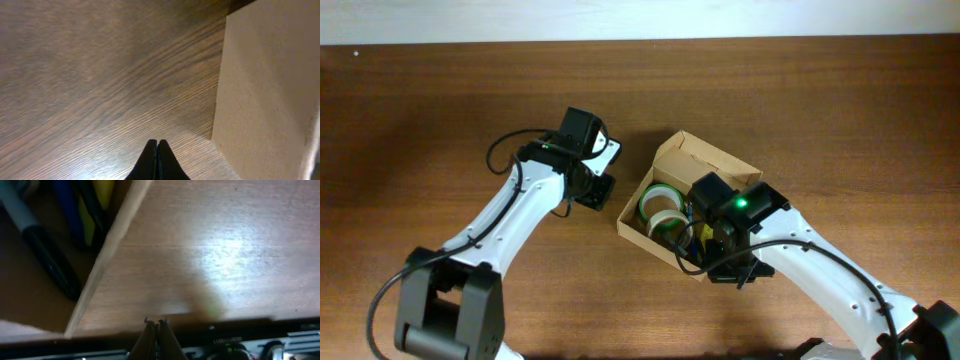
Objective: Pack container
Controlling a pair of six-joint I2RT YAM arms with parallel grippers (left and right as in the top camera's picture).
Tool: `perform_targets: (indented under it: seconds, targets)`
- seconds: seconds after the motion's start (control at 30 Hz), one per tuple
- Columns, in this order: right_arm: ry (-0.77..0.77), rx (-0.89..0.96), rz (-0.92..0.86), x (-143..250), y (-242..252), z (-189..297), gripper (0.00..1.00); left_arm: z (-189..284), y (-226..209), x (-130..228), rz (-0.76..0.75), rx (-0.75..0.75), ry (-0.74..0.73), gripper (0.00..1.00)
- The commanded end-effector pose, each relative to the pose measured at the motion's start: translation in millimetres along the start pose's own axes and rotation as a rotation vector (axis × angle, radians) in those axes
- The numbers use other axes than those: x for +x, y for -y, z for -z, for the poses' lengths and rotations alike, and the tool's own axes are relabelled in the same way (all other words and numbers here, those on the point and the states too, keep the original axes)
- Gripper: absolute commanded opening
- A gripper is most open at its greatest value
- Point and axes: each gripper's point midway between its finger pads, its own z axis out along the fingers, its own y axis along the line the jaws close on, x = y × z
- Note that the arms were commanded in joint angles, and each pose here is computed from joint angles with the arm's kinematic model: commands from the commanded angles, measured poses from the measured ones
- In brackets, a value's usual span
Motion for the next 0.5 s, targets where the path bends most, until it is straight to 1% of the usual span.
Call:
perform_targets:
  seconds: [0.0,0.37,0.47]
  targets:
    - [0.014,-0.015,-0.004,0,-3,-6,0.04,-10,6,4,-0.025,0.049,-0.021,0.02]
    - [0.058,-0.046,-0.005,-11,-10,-17,0.04,-9,14,-1,-0.035,0.096,0.006,0.02]
    - [0.072,-0.055,-0.005,-14,-12,-18,0.04,-9,22,-2,-0.042,0.142,0.012,0.02]
